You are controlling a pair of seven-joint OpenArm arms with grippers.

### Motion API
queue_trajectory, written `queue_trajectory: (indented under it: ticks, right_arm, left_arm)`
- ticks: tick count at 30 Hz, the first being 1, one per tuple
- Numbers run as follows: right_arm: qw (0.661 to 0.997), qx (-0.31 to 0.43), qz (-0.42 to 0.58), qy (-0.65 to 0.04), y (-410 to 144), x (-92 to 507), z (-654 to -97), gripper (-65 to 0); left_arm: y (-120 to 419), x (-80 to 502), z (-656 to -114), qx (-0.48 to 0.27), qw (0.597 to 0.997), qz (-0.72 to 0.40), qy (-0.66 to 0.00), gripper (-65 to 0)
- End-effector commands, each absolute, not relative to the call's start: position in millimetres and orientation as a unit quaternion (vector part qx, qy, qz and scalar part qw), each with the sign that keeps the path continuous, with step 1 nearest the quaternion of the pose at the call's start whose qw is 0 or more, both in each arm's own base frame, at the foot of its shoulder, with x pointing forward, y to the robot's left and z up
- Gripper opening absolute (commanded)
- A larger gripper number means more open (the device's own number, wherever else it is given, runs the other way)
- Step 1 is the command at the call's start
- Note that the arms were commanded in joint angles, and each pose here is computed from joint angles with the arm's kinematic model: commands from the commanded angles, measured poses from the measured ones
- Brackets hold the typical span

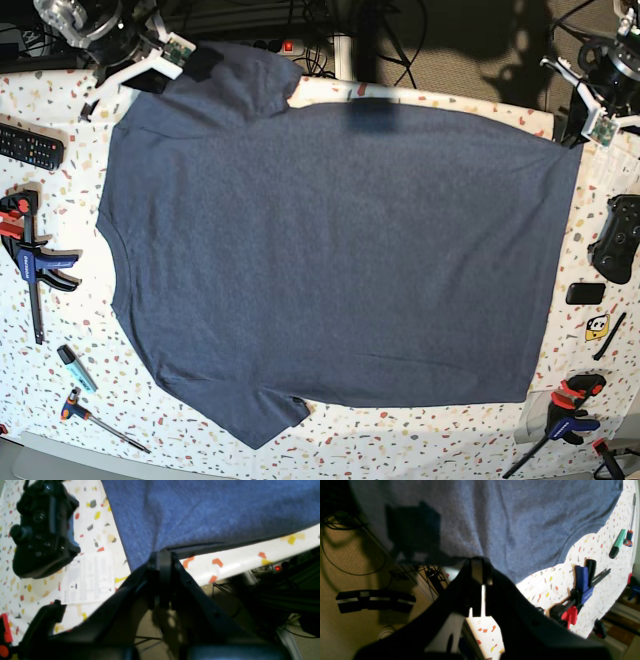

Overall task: Fold the T-shirt properly
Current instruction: 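Release the shoulders and move both grippers to the shirt's side edges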

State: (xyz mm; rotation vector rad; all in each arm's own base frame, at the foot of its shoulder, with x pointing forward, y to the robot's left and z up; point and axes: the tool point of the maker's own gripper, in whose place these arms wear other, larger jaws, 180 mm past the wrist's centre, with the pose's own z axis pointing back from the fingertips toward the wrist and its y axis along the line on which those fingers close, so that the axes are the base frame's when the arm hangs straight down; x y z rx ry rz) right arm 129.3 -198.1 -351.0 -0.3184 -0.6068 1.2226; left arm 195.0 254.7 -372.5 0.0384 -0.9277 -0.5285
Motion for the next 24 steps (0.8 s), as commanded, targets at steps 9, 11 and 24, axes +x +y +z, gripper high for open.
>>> queue_trajectory:
  ticks: [9, 11, 24]
  right_arm:
    - [0.763, -0.143, 0.554, -0.3, -188.3, 128.9, -336.6, -65.0]
    - [0.76, -0.146, 0.562, -0.293, -188.6, 122.3, -336.6, -65.0]
    - [0.754, -0.175, 0.542, -0.327, -188.8, 128.6, -320.6, -65.0]
  left_arm:
    - [253.6, 206.4, -352.5, 0.025, 0.843, -0.259, -0.471, -65.0]
    - [253.6, 206.6, -352.3, 0.025, 0.842, -0.259, -0.472, -65.0]
    - [258.1, 218.7, -343.9, 0.042, 0.833, -0.254, -0.49, -65.0]
